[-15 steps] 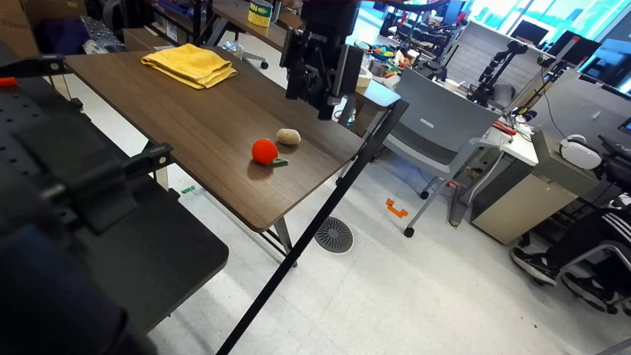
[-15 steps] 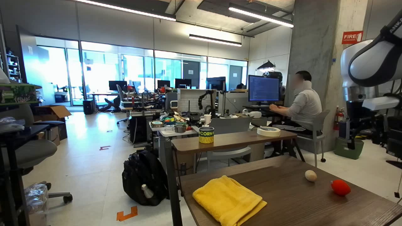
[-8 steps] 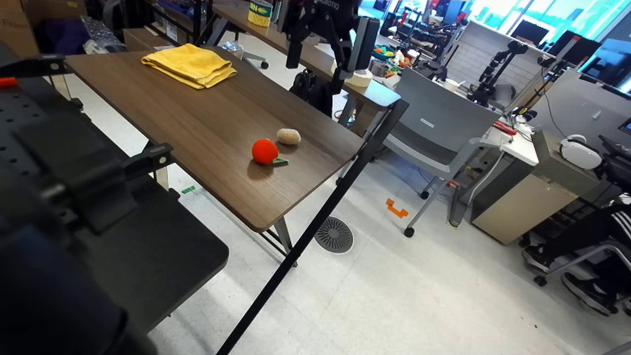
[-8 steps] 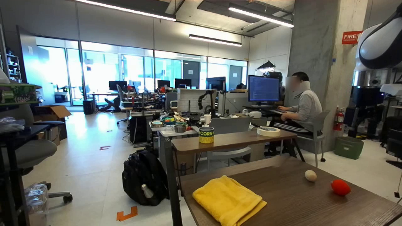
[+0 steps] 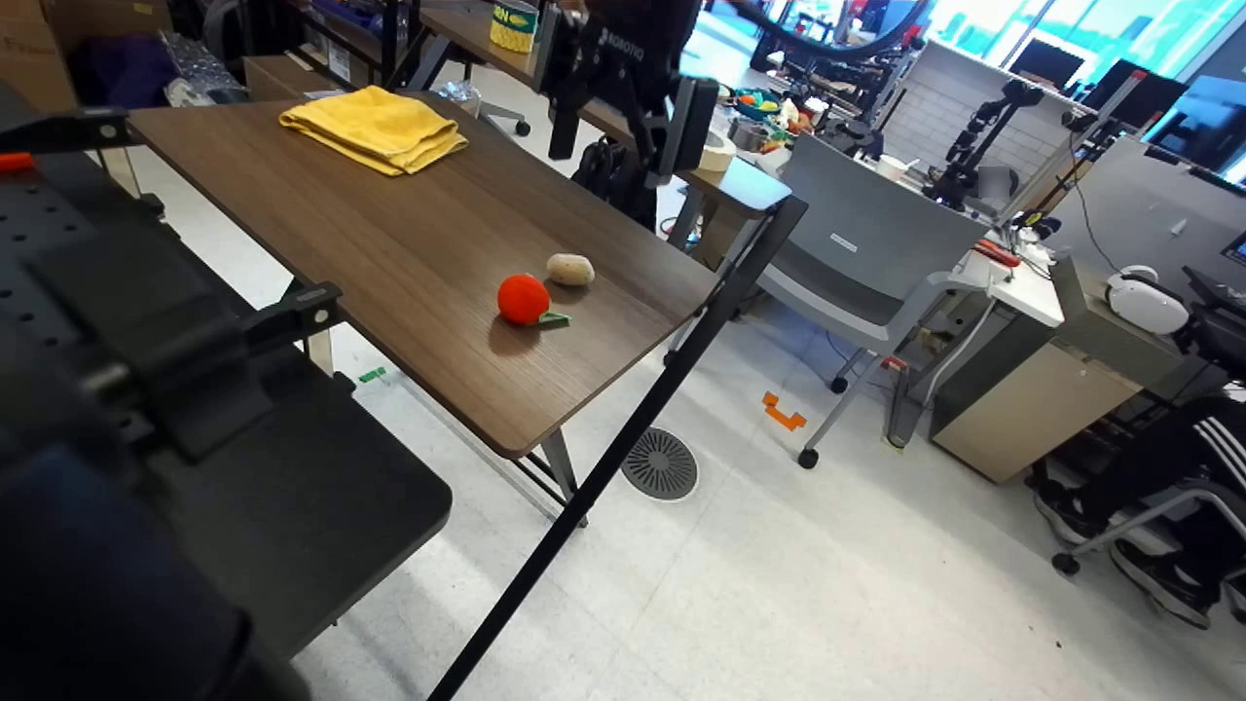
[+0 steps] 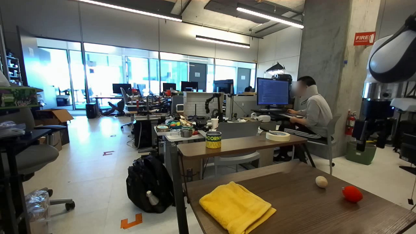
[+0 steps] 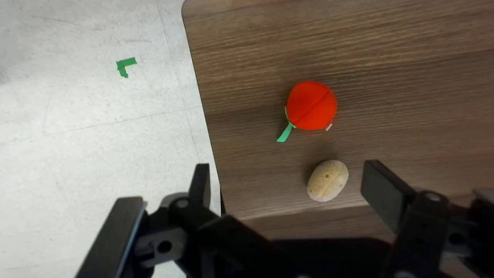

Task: Move the two plush toys to the left and use the towel to the wipe the table

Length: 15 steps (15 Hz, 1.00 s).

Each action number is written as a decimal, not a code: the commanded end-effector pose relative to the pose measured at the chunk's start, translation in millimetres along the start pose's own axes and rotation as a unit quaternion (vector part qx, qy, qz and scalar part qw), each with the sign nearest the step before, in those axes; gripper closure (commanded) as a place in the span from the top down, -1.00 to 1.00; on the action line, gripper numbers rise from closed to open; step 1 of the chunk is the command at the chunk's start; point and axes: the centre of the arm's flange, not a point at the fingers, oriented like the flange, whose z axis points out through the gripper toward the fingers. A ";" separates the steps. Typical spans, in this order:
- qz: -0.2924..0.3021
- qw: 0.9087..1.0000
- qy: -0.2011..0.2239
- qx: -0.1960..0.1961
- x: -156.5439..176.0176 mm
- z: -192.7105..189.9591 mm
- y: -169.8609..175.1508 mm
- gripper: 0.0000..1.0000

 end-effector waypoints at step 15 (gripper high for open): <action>-0.010 0.999 0.046 0.007 -10.3 136.8 -55.6 1.00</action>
